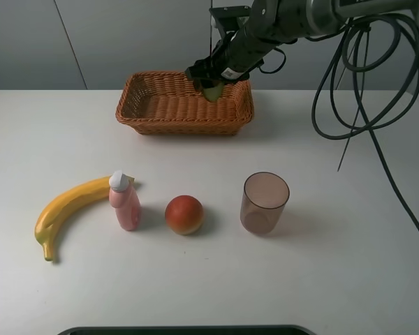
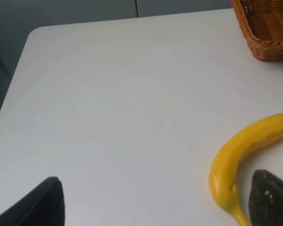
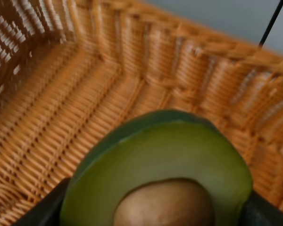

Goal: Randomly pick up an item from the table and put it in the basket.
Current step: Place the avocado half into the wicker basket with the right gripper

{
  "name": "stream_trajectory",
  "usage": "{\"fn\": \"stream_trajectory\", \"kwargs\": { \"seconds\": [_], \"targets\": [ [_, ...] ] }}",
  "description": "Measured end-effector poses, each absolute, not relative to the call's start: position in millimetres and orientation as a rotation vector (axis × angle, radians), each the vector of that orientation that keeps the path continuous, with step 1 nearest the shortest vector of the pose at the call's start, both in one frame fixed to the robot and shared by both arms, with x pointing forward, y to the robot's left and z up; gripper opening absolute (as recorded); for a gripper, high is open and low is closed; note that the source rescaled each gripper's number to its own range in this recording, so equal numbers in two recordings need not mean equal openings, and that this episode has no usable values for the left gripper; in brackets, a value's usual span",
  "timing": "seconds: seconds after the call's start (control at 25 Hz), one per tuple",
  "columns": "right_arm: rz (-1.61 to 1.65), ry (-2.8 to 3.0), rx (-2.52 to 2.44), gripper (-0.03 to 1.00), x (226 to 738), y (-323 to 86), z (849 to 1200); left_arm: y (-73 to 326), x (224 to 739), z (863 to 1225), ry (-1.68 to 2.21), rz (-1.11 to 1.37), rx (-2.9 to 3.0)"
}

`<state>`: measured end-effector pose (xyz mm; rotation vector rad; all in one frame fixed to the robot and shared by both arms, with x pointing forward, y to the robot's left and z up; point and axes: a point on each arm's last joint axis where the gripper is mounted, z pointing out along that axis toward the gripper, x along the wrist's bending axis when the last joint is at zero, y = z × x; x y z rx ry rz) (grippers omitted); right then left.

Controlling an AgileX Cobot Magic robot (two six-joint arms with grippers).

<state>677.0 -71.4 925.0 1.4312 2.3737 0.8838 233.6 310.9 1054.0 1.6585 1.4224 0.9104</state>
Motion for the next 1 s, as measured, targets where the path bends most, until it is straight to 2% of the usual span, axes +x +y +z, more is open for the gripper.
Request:
{"fn": "stream_trajectory", "kwargs": {
  "seconds": [0.16,0.2,0.24,0.32,0.36,0.4,0.48,0.68,0.84,1.0],
  "targets": [
    [0.87,2.398,1.435,0.0,675.2,-67.0,915.4,310.9,233.6,1054.0,1.422,0.91,1.658],
    [0.871,2.397,1.435,0.03,675.3,-67.0,915.7,310.9,233.6,1054.0,1.422,0.91,1.658],
    [0.878,2.391,1.431,0.2,675.9,-66.5,916.5,310.9,233.6,1054.0,1.422,0.91,1.658],
    [0.878,2.393,1.422,0.75,676.0,-66.5,916.5,310.9,233.6,1054.0,1.422,0.91,1.658],
    [0.877,2.396,1.416,0.88,676.0,-66.5,916.5,310.9,233.6,1054.0,1.422,0.91,1.658],
    [0.876,2.396,1.414,0.95,676.0,-66.5,916.5,310.9,233.6,1054.0,1.422,0.91,1.658],
    [0.876,2.397,1.411,0.99,676.0,-66.5,916.5,310.9,233.6,1054.0,1.422,0.91,1.658],
    [0.873,2.409,1.404,1.0,674.2,-66.9,922.6,310.9,233.6,1054.0,1.422,0.91,1.658],
    [0.872,2.424,1.322,1.0,667.0,-70.7,958.1,310.9,233.6,1054.0,1.422,0.91,1.658],
    [0.876,2.426,1.195,1.0,648.1,-82.1,1023.1,310.9,233.6,1054.0,1.422,0.91,1.658]
  ]
}}
